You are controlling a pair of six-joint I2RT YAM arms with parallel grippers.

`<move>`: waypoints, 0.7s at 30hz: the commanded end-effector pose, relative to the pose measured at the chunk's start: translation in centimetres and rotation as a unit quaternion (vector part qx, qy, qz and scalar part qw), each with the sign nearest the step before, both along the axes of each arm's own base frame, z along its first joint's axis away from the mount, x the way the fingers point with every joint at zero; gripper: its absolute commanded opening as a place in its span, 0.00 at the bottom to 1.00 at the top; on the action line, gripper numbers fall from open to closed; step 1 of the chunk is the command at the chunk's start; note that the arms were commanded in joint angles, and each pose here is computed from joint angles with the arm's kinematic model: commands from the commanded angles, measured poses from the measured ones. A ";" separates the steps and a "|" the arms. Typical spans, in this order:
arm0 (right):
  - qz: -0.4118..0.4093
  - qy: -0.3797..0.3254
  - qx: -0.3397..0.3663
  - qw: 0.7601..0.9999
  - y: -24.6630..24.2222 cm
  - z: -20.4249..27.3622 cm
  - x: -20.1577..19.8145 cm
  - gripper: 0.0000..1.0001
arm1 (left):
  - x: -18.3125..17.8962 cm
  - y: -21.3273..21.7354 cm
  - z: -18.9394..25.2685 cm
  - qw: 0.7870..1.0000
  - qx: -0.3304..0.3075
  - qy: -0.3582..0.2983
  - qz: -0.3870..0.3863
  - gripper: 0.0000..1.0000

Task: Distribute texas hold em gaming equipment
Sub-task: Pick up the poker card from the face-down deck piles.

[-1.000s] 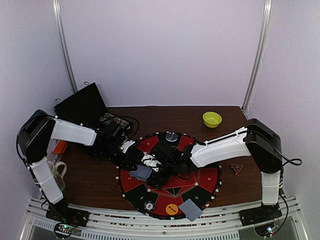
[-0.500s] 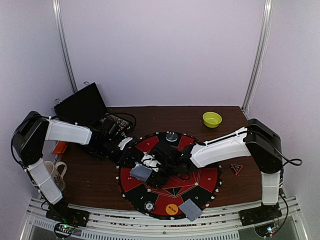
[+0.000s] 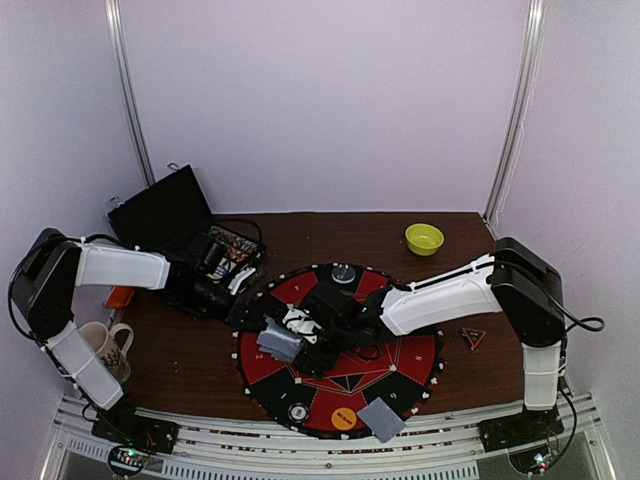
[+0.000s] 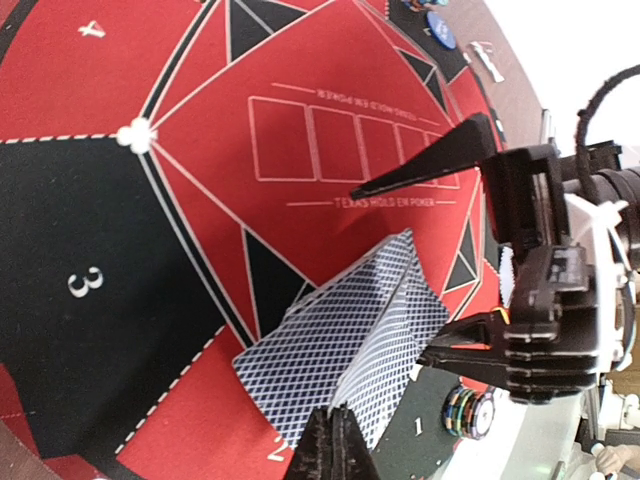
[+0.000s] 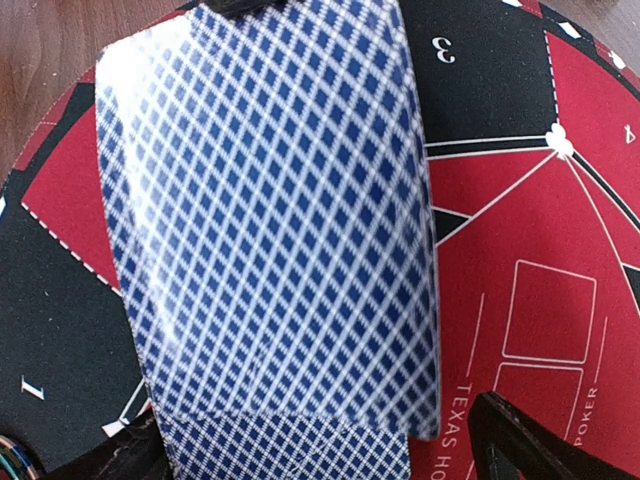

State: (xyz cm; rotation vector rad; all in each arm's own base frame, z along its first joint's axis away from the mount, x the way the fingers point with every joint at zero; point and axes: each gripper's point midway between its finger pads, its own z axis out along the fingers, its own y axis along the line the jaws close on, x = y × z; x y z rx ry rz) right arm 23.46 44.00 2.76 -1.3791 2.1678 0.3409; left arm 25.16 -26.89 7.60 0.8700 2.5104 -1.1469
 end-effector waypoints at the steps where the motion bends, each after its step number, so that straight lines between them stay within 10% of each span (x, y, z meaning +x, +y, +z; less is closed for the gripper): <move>1: -0.003 -0.011 -0.013 1.000 -1.0 0.4 0.0 1.00 | -0.4 -0.8 1.5 0.999 -0.041 -0.018 -0.025 0.00; 21: 0.061 0.045 0.105 0.992 -2.2 10.4 -2.0 1.00 | 0.1 -0.5 2.4 0.997 -0.044 -0.065 -0.022 0.00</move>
